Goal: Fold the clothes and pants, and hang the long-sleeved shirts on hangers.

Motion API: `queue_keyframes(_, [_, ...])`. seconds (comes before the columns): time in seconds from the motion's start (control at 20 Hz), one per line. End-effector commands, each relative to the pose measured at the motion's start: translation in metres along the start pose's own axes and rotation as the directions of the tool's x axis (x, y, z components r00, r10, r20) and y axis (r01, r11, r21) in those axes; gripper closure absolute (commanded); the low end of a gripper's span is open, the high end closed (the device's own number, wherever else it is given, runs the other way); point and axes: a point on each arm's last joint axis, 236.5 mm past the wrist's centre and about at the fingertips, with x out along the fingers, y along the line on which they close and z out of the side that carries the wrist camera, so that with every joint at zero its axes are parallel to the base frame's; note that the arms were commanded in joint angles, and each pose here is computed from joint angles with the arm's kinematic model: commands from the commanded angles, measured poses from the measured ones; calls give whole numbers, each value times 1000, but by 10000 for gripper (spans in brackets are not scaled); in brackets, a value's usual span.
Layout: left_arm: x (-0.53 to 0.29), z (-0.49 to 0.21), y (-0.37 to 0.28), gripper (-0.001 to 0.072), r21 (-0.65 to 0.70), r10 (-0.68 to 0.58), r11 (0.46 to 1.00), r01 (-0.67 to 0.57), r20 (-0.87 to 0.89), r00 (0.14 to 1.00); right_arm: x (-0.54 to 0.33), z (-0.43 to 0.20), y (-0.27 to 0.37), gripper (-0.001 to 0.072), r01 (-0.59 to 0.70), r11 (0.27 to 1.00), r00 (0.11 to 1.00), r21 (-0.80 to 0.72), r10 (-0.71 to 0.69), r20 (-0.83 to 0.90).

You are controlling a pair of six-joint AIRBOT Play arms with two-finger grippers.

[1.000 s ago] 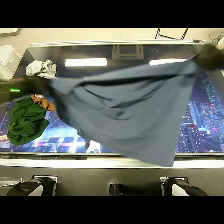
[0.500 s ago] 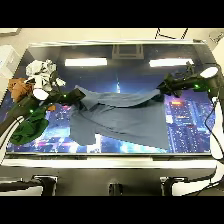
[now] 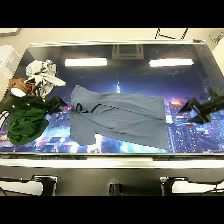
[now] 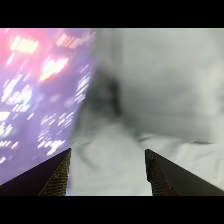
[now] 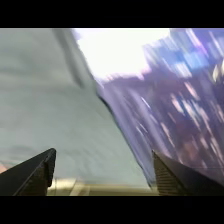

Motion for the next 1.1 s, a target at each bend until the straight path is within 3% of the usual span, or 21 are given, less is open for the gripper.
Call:
queue_keyframes(0.0, [29,-19,11,196,-46,-61,997,57,-100,993,20,-40,-28,38,25,999,996,41,-22,-81])
queue_keyframes(0.2, [55,-27,13,205,-56,-56,997,49,-141,988,23,-47,-30,38,26,999,995,47,-22,-96])
queue_keyframes(0.3, [60,-30,13,280,-56,-54,997,46,-152,987,23,-48,-31,38,31,998,995,46,-26,-97])
queue_keyframes(0.4, [59,-29,12,586,-54,-55,997,47,-152,987,25,-51,-38,40,61,997,993,46,-55,-109])
queue_keyframes(0.45, [57,-30,10,682,-38,-58,998,53,-152,987,29,-59,-46,43,88,995,988,49,-81,-128])
queue_keyframes(0.55, [50,-27,5,689,7,-59,998,60,-134,989,44,-81,-67,108,151,987,974,59,-138,-178])
queue_keyframes(0.85, [31,-22,-11,689,52,-67,996,72,-94,993,92,-108,-56,137,40,998,981,47,-30,-193])
queue_keyframes(1.05, [24,-27,-20,689,68,-74,994,81,-102,992,123,-113,-31,163,75,997,978,-36,-81,-193])
